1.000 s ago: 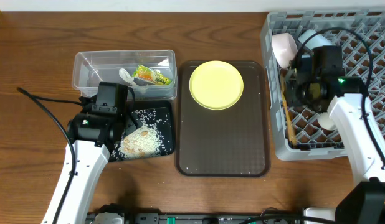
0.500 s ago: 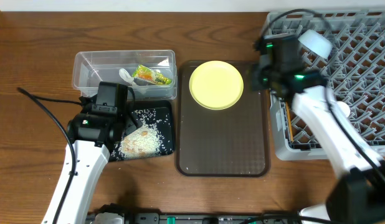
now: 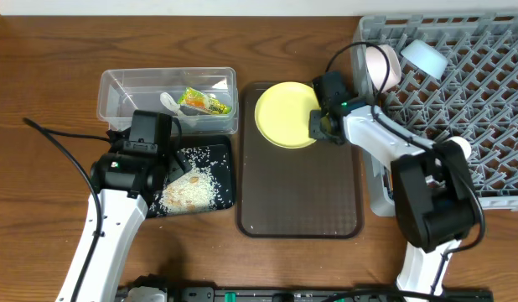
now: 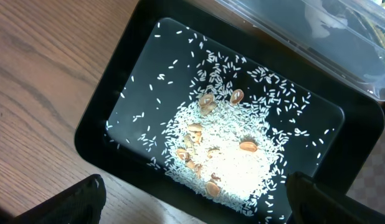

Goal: Sort waste into correct bins and load items into the dishwasher rack
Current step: 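Reach the right gripper to the yellow plate rim and grasp it, then lift the yellow plate and stand it upright in the rack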

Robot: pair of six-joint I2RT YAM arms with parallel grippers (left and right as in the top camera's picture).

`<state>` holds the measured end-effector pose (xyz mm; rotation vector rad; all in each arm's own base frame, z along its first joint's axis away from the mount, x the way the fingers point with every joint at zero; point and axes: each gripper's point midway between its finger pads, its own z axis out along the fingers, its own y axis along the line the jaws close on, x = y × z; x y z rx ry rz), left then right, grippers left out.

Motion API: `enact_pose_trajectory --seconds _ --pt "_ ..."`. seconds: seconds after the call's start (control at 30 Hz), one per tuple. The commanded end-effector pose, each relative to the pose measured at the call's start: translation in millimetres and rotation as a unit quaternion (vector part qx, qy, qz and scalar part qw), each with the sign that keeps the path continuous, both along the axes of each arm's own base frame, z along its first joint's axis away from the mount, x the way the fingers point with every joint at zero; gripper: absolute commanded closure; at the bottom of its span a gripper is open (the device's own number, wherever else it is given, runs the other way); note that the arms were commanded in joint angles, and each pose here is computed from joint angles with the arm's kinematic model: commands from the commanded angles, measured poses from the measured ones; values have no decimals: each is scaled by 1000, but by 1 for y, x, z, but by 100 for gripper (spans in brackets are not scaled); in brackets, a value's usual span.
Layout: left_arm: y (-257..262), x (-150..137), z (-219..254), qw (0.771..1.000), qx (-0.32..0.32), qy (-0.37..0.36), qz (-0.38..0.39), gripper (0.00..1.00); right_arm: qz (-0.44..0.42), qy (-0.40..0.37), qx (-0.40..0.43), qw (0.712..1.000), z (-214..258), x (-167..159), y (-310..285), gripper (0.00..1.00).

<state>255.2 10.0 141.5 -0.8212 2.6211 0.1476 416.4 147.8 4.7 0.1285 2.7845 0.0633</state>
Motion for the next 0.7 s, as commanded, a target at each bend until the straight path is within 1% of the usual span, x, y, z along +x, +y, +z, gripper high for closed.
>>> enact_pose_trajectory --seconds 0.0,0.07,0.2,0.3,0.4,0.53,0.67 --pt "4 3 6 1000 9 -7 5 6 -30 10 -3 999 -7 -3 -2 89" --pt "4 3 6 1000 9 -7 5 6 -30 13 -4 999 -7 -5 -3 98" --pt "4 2 5 1000 9 -5 5 6 -36 8 -7 999 3 -4 -8 99" --pt "4 1 5 1000 9 -2 5 6 -39 -13 -7 999 27 1 -19 99" --pt "4 1 5 1000 9 -2 5 6 -22 -50 -7 998 66 7 -31 99" --pt "4 1 5 1000 9 -1 5 6 8 -126 -19 992 133 13 -55 99" --pt "4 1 5 1000 9 -3 5 6 16 -198 -83 977 195 10 -96 99"
